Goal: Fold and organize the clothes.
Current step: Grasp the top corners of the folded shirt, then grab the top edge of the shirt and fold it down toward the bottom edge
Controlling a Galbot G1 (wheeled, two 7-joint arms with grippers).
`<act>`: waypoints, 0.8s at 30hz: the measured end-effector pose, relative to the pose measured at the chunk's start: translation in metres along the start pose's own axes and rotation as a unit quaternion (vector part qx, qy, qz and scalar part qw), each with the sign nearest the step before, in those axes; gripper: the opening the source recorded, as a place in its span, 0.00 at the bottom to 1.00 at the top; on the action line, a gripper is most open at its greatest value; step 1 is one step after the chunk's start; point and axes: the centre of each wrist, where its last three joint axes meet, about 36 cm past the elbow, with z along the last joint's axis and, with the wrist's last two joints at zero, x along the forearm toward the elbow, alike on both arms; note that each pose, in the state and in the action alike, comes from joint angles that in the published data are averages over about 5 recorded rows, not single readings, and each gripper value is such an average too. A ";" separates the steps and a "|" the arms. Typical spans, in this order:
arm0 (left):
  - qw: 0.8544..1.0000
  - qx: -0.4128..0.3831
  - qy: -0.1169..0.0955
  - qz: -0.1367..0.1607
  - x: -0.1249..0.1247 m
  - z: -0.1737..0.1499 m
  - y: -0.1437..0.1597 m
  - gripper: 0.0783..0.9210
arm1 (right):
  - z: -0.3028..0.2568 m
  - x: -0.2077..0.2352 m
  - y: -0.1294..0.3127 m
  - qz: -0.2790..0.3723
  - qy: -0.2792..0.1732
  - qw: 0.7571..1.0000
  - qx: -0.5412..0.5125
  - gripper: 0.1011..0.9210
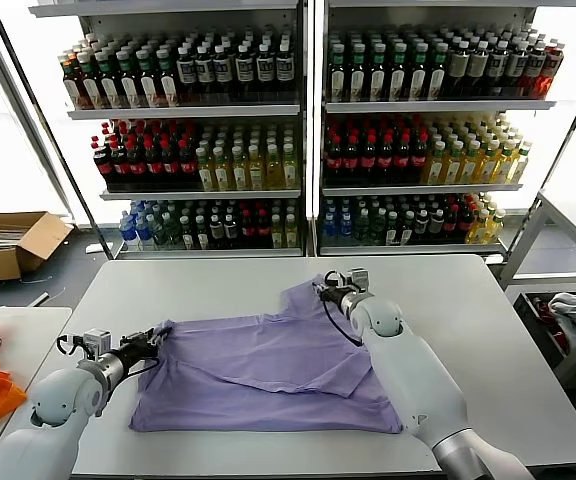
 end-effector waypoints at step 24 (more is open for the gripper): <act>0.997 0.011 -0.074 0.008 0.030 -0.024 -0.006 0.01 | -0.009 0.101 -0.011 -0.044 -0.104 0.990 -0.082 0.01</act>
